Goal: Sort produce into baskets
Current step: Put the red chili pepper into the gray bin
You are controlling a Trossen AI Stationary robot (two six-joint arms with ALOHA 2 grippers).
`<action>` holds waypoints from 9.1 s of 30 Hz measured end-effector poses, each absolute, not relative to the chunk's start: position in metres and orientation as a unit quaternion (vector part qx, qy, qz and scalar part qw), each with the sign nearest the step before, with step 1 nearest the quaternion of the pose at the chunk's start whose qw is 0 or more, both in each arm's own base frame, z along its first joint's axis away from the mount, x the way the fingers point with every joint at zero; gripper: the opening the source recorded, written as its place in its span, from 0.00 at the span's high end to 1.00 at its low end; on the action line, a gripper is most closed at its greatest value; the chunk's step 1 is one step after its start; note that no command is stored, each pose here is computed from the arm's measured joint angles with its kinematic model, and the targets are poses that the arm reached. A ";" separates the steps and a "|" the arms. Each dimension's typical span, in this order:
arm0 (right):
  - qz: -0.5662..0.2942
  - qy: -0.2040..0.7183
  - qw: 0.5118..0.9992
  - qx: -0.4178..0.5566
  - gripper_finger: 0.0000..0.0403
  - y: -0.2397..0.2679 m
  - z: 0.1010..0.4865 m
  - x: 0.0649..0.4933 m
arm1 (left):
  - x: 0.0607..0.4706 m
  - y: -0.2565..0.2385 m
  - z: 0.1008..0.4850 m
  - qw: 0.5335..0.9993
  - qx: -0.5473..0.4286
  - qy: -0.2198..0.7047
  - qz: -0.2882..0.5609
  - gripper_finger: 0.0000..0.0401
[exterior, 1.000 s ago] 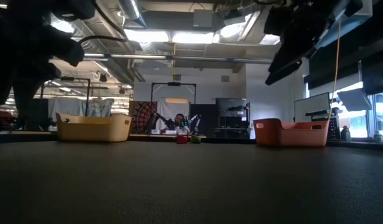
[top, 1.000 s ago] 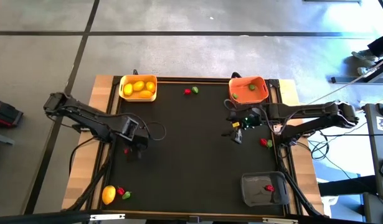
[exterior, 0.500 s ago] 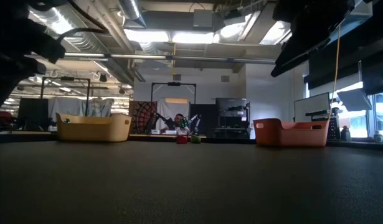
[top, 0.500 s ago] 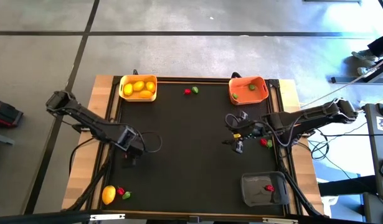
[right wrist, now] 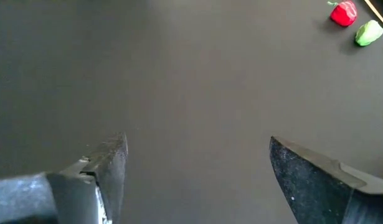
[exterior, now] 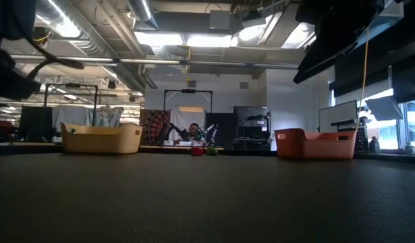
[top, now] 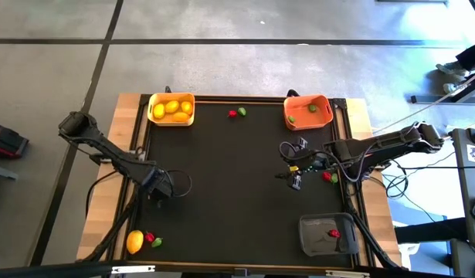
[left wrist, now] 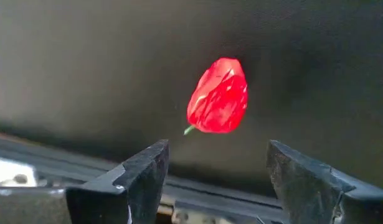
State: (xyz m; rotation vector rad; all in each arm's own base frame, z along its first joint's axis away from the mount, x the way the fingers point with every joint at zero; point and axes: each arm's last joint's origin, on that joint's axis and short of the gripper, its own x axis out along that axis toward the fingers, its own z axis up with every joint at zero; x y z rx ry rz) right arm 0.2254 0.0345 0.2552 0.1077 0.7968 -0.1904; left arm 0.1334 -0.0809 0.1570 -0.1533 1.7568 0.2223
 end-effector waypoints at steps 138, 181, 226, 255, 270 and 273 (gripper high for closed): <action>-0.005 0.089 0.990 -0.113 1.00 0.052 0.281 0.290 | 0.287 -0.025 0.270 0.955 0.156 0.253 0.015 0.57; -0.065 0.534 0.752 0.381 1.00 0.196 0.222 0.139 | 0.283 -0.016 0.262 0.943 0.140 0.299 0.031 0.57; -0.111 0.550 0.684 0.466 0.60 0.181 0.241 0.120 | 0.283 -0.013 0.262 0.942 0.143 0.301 0.034 0.57; -0.324 0.504 0.761 0.249 0.36 0.080 0.240 0.141 | 0.283 -0.012 0.261 0.942 0.140 0.304 0.036 0.57; -0.370 0.550 0.715 0.221 0.38 0.051 0.238 0.143 | 0.283 -0.012 0.261 0.942 0.139 0.304 0.037 0.57; -0.372 0.554 0.712 0.219 0.39 0.046 0.238 0.145 | 0.283 -0.012 0.261 0.942 0.139 0.304 0.037 0.57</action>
